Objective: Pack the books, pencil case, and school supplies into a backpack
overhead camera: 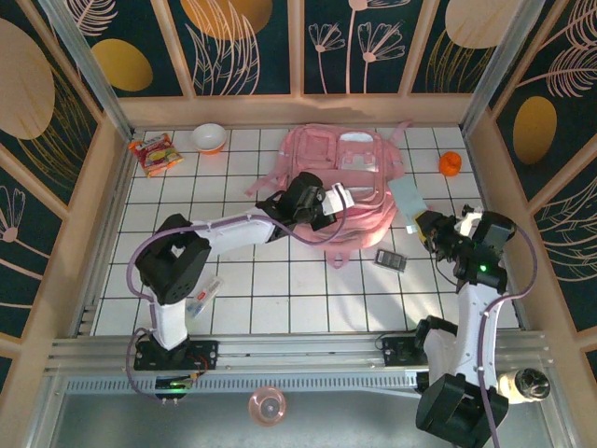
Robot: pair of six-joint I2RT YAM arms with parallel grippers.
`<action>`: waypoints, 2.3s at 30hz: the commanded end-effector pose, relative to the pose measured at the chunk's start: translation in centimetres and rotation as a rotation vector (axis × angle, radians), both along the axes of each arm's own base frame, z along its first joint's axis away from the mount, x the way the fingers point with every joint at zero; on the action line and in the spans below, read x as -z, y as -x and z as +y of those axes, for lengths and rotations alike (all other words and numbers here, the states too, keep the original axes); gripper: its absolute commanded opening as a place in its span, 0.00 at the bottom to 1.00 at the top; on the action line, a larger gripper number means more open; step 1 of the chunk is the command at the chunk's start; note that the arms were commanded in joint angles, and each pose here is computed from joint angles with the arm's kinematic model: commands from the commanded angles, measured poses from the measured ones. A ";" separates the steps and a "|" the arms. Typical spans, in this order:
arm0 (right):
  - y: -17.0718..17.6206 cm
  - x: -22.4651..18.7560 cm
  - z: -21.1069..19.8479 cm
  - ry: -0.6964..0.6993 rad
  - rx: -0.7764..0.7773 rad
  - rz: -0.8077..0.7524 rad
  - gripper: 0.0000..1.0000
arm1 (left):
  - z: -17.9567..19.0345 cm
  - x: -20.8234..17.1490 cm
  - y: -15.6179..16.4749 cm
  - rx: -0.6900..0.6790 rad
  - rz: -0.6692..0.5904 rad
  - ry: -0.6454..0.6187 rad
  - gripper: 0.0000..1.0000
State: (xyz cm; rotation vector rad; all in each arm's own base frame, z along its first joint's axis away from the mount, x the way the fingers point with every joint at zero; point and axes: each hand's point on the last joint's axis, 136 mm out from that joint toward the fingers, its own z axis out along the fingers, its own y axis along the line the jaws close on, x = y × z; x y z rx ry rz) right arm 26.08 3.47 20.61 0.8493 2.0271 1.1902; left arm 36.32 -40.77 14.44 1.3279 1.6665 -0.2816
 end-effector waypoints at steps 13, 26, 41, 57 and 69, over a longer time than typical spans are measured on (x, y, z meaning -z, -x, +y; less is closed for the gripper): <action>1.0 -2.6 6.5 -0.076 -0.185 -0.118 0.07 | 1.2 -17.2 -2.4 -0.217 -0.113 0.423 0.00; -2.9 -1.7 12.0 -0.205 -0.132 -0.161 0.05 | -0.3 -19.6 -2.2 -0.183 -0.025 0.534 0.00; -12.4 1.2 19.1 -0.299 -0.049 -0.144 0.06 | -0.6 -23.4 -1.1 -0.134 0.006 0.650 0.00; -14.1 7.0 21.8 -0.181 -0.092 0.025 0.53 | 1.0 -23.8 -1.4 -0.210 -0.029 0.652 0.00; -6.2 6.2 16.6 0.018 -0.093 0.082 0.66 | 4.3 -20.4 -2.4 -0.340 0.004 0.597 0.00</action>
